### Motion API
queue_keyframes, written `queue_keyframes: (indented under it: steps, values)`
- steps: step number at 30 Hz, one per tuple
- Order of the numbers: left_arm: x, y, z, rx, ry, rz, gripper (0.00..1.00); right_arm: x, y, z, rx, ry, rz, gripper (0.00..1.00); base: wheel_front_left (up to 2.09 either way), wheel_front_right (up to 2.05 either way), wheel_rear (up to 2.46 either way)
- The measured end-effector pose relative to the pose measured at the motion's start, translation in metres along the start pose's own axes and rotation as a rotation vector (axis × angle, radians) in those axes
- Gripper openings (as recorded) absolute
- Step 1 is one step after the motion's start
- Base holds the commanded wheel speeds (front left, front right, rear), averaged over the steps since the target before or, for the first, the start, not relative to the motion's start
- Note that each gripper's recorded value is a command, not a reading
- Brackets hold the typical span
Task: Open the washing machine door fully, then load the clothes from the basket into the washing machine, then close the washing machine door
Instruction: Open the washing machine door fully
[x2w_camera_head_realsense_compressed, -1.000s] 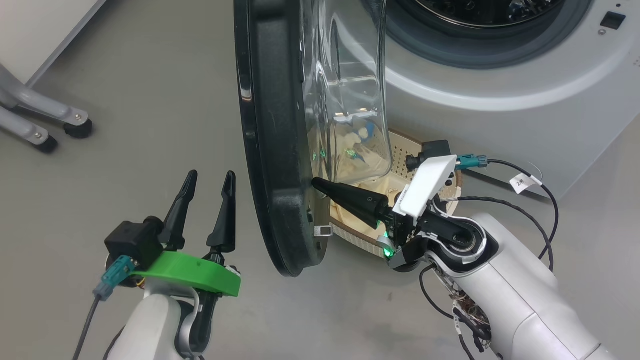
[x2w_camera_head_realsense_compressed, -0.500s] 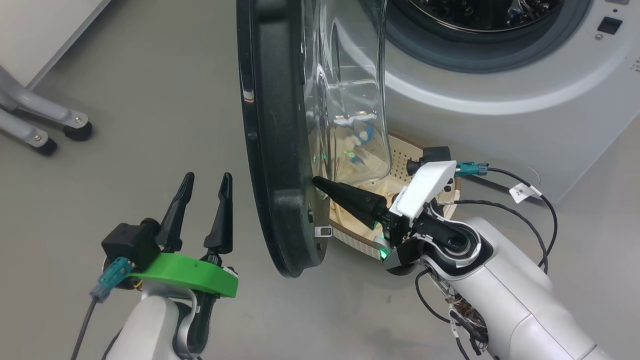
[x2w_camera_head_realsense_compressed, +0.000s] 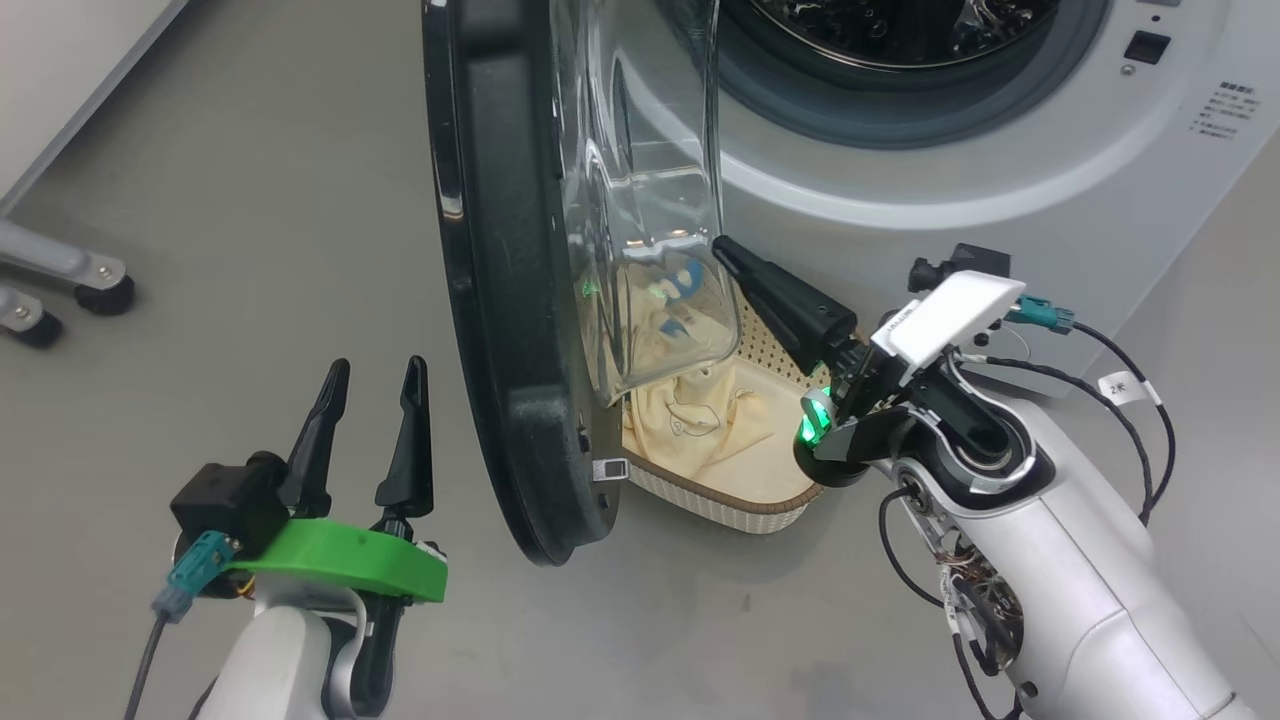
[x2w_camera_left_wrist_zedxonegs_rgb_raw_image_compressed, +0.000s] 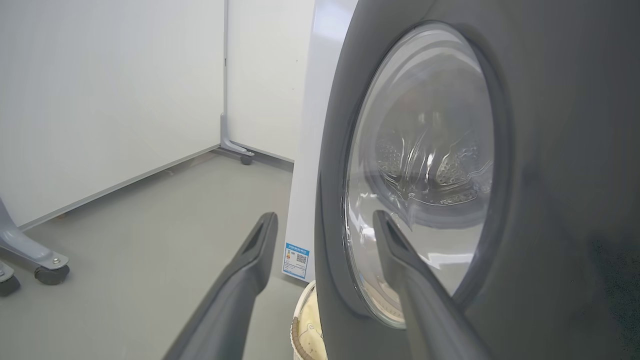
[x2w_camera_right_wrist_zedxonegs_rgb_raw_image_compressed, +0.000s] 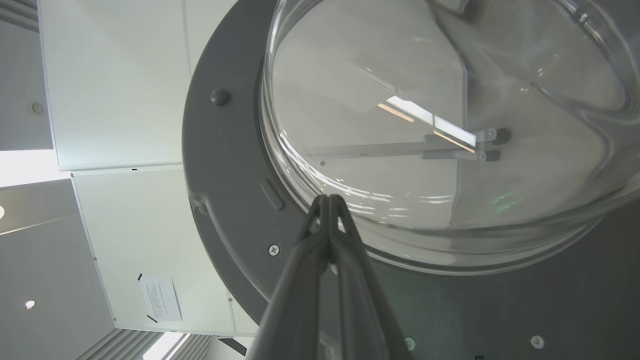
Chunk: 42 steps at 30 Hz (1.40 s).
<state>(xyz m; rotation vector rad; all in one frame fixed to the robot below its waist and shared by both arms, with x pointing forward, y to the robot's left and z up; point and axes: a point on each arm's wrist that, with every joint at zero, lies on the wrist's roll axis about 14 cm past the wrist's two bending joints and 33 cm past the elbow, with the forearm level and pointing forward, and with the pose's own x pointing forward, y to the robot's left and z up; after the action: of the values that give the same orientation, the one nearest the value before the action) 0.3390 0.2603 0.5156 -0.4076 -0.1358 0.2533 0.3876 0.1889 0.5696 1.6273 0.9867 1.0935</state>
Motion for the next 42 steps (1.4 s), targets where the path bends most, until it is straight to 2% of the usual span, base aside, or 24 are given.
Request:
queue_keyframes:
  steps: [8, 9, 10, 11, 19, 22, 23, 29, 33, 38, 42]
  values:
    - [0.005, -0.005, -0.001, 0.0, -0.003, -0.019, 1.0, -0.05, 0.007, 0.053, -0.08, -0.239, -0.001, 0.0, 0.0, 0.0, 0.0]
    - [0.005, -0.007, -0.001, 0.0, -0.003, -0.023, 1.0, -0.057, 0.007, 0.059, -0.093, -0.27, -0.004, 0.13, 0.0, 0.0, 0.0]
    - [0.005, -0.007, -0.001, 0.003, -0.002, -0.026, 1.0, -0.063, 0.007, 0.061, -0.126, -0.286, -0.015, 0.49, 0.0, 0.0, 0.0]
    - [0.006, -0.008, -0.002, 0.004, -0.002, -0.027, 1.0, -0.068, 0.008, 0.064, -0.152, -0.305, -0.022, 1.0, 0.0, 0.0, 0.0]
    - [0.006, -0.011, -0.006, -0.004, 0.006, -0.039, 1.0, -0.116, 0.003, 0.086, -0.402, -0.474, -0.124, 1.0, 0.0, 0.0, 0.0]
    - [0.006, -0.012, -0.006, -0.005, 0.006, -0.041, 1.0, -0.135, -0.003, 0.094, -0.569, -0.522, -0.199, 1.0, 0.0, 0.0, 0.0]
    - [0.006, -0.012, -0.006, -0.005, 0.006, -0.041, 1.0, -0.135, -0.003, 0.094, -0.569, -0.522, -0.199, 1.0, 0.0, 0.0, 0.0]
    - [0.002, -0.008, -0.006, -0.003, 0.005, -0.03, 1.0, -0.165, -0.011, 0.103, -0.97, -0.526, -0.334, 1.0, 0.0, 0.0, 0.0]
    - [0.0, -0.005, -0.005, -0.004, 0.004, -0.022, 1.0, -0.177, -0.014, 0.104, -1.139, -0.536, -0.371, 1.0, 0.0, 0.0, 0.0]
    - [-0.003, -0.003, -0.001, 0.001, -0.008, -0.016, 1.0, -0.186, -0.019, 0.104, -1.328, -0.5, -0.488, 1.0, 0.0, 0.0, 0.0]
    - [-0.007, 0.0, -0.003, 0.004, -0.002, -0.008, 1.0, -0.196, 0.005, 0.118, -1.479, -0.58, -0.549, 1.0, 0.0, 0.0, 0.0]
